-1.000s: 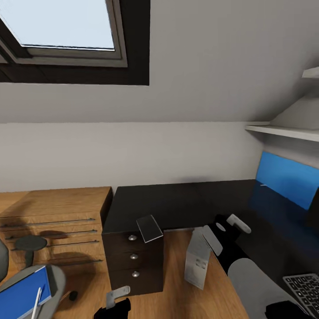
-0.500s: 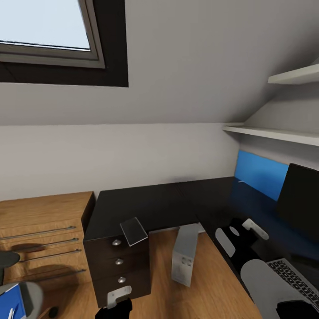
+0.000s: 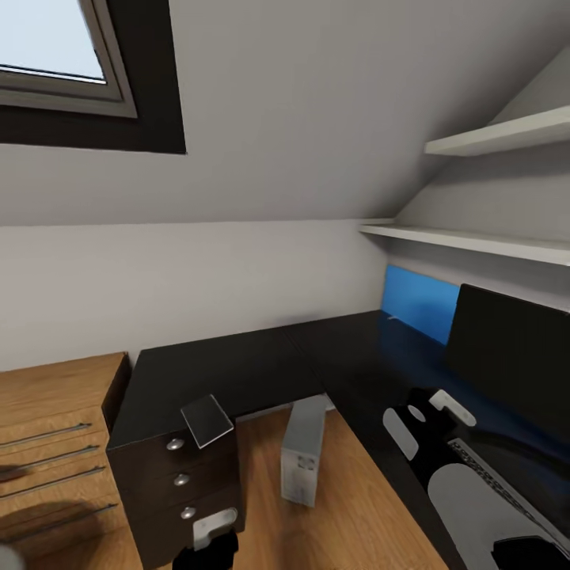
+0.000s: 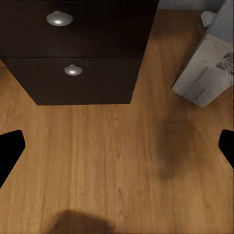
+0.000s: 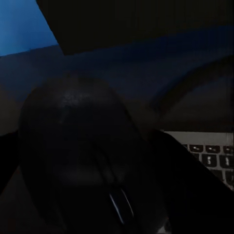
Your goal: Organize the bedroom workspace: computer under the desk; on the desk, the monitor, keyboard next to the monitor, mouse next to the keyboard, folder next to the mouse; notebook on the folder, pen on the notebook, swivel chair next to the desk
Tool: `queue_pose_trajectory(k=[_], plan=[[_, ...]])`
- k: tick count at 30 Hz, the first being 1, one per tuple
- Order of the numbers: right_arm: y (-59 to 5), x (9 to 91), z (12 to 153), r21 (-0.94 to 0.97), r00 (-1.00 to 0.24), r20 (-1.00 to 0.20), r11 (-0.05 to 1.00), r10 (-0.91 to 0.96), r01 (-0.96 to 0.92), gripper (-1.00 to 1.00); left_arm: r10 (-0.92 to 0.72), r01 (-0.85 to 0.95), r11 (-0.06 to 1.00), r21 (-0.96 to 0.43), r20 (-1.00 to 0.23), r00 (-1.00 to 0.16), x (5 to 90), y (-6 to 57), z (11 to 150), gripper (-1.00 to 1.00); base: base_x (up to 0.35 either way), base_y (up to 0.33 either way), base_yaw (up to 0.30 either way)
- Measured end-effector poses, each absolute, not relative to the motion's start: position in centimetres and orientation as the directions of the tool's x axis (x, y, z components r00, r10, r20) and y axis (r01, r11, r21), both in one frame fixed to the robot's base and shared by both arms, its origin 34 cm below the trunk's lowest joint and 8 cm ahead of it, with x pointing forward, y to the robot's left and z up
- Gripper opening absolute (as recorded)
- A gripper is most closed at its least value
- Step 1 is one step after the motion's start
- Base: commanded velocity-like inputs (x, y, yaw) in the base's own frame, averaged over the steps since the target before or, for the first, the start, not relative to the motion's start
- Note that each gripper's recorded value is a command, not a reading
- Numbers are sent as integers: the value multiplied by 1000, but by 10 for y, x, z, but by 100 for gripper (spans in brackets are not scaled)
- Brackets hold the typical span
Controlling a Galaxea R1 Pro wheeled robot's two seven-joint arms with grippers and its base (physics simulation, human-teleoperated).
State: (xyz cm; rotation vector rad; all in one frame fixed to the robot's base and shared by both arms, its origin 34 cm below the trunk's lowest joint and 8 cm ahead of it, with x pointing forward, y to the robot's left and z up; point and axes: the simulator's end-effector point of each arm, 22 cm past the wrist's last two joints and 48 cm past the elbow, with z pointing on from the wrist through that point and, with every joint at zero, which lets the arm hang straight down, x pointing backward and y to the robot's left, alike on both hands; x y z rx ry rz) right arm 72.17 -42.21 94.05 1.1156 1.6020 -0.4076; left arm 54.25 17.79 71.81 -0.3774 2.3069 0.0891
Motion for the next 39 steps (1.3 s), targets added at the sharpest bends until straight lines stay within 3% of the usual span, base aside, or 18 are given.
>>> queue_pose_trajectory(k=[13,17,28,39], plan=[[-389,732,943,260,-5,-905,564,424,784,-100,-291,-334,936,-115,-786,-545,559,180,740,100,0,0,-23],[-388,732,942,261,-5,-904,563,427,784,-100,-319,-333,923,-191,-864,-390,553,156,772,100,0,0,0],[-388,731,942,264,-4,-902,559,432,786,-100,-298,-360,920,-152,-869,-395,533,148,770,100,169,0,0],[-391,731,936,263,-1,-903,555,429,789,-100,-313,-380,912,-155,-861,-401,532,148,759,100,21,0,0]])
